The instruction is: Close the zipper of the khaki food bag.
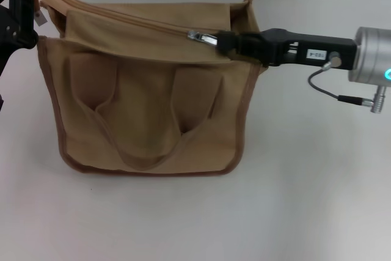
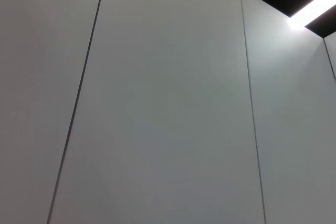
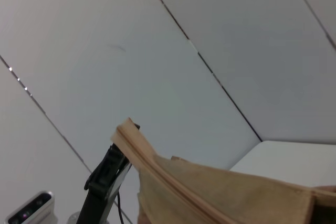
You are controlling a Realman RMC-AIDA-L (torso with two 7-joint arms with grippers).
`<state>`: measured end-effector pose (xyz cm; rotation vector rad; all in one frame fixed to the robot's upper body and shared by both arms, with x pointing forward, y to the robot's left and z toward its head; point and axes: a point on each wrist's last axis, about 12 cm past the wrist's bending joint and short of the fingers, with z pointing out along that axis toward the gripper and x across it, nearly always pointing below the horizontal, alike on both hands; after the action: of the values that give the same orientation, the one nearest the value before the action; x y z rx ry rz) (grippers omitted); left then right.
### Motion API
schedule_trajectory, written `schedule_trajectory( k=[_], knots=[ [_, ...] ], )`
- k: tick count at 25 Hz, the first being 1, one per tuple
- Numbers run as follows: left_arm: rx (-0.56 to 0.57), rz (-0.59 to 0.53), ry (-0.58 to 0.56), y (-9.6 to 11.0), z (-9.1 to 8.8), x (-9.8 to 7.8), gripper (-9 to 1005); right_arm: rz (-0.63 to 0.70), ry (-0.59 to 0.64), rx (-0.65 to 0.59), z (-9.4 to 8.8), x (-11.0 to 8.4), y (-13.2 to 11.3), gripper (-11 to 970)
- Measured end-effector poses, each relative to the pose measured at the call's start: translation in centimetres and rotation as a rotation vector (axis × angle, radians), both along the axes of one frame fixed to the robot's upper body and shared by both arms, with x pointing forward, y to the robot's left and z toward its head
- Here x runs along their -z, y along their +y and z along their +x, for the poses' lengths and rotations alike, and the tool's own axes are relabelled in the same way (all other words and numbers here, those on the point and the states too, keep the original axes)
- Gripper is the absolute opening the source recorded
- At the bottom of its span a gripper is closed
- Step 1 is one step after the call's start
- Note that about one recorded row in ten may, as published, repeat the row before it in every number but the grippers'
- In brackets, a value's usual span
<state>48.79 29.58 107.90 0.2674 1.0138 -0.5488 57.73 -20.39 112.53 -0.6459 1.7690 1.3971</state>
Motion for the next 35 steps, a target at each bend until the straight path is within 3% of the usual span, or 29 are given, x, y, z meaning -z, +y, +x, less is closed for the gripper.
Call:
schedule_trajectory(
  k=[12, 19, 24, 29, 33, 35],
  knots=[
    [-0.012, 0.006, 0.022, 0.1, 0.2, 0.2, 53, 0.054, -0.002, 0.134, -0.8, 0.1, -5.1, 0],
    [-0.003, 0.012, 0.028, -0.1, 0.3, 0.3, 53, 0.123, -0.142, 0.182, -2.4, 0.4, -6.3, -1],
    [0.007, -0.001, 0.036, -0.3, 0.3, 0.3, 54, 0.134, -0.215, 0.189, -3.1, 0.8, -5.8, 126],
    [0.056, -0.114, 0.091, -0.2, 0.6, 0.1, 54, 0.142, -0.204, 0.182, -3.3, 1.5, -5.1, 322],
    [0.146, -0.207, 0.15, 0.1, 1.1, -0.3, 192, 0.14, -0.211, 0.179, -3.2, 1.8, -4.7, 504],
    [0.256, -0.275, 0.208, 0.2, 1.6, -0.9, 267, 0.144, -0.212, 0.172, -3.1, 1.8, -4.4, 599]
  ],
)
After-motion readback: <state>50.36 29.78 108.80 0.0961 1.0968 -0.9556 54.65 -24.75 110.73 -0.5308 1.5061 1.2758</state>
